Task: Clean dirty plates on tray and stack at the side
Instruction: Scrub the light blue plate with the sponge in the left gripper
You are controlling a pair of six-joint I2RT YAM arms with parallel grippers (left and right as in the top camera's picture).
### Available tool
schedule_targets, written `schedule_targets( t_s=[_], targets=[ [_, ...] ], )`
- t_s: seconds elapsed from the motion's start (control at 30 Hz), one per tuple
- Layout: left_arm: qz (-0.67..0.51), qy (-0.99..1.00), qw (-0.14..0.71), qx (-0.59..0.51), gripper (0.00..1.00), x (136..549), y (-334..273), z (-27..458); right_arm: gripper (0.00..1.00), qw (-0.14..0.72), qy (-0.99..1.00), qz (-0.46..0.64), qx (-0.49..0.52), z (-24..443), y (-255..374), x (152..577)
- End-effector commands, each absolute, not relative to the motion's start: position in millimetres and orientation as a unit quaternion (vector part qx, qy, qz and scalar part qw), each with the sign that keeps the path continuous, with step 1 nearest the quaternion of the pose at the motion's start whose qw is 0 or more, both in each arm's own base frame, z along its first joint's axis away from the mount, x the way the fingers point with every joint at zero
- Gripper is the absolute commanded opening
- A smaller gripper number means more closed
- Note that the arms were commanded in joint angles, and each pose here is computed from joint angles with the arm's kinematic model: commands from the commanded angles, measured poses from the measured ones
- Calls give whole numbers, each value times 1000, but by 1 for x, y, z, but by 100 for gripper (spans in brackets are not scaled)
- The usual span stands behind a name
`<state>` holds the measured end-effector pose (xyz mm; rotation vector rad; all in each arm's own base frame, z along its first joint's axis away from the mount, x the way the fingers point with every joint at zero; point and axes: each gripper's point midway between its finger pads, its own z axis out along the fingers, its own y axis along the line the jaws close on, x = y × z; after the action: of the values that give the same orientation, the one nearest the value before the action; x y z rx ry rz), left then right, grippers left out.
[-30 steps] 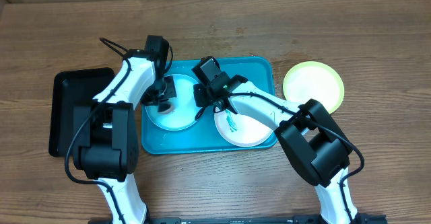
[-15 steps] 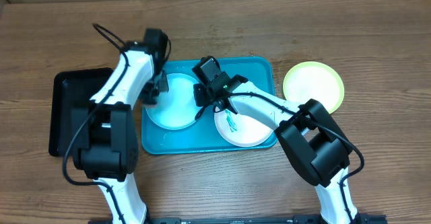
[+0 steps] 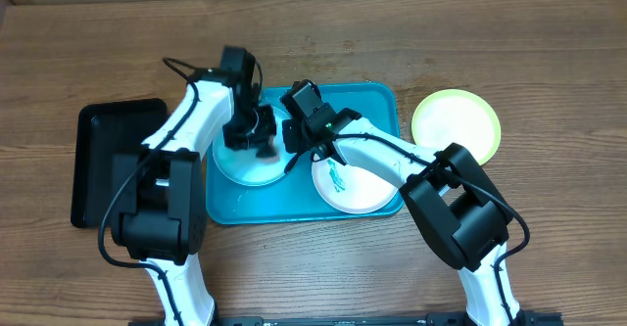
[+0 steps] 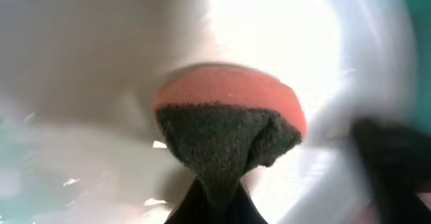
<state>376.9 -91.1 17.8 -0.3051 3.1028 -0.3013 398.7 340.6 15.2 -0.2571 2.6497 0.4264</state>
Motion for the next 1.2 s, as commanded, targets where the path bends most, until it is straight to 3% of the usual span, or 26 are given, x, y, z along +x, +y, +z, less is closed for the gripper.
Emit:
schedule_targets(
  t_s=[0.0,0.27,0.53,0.67,0.9,1.17],
  targets=[
    [13,995,-1,-94,4,365,-49,1,4,226,960,142,-89,11,334,403],
    [197,976,25,-88,4,364,15,10,4,226,960,142,-89,11,334,403],
    [239,963,74,-95,4,383,29,19,4,225,960,141,-89,11,334,403],
    [159,977,101,-104,4,402,3,10,4,227,959,142,-89,11,334,403],
    [-124,982,122,-79,4,430,-95,10,4,227,959,142,-89,11,334,403],
    [-198,976,93,-15,4,415,-122,16,4,227,959,142,-89,11,334,403]
  ],
)
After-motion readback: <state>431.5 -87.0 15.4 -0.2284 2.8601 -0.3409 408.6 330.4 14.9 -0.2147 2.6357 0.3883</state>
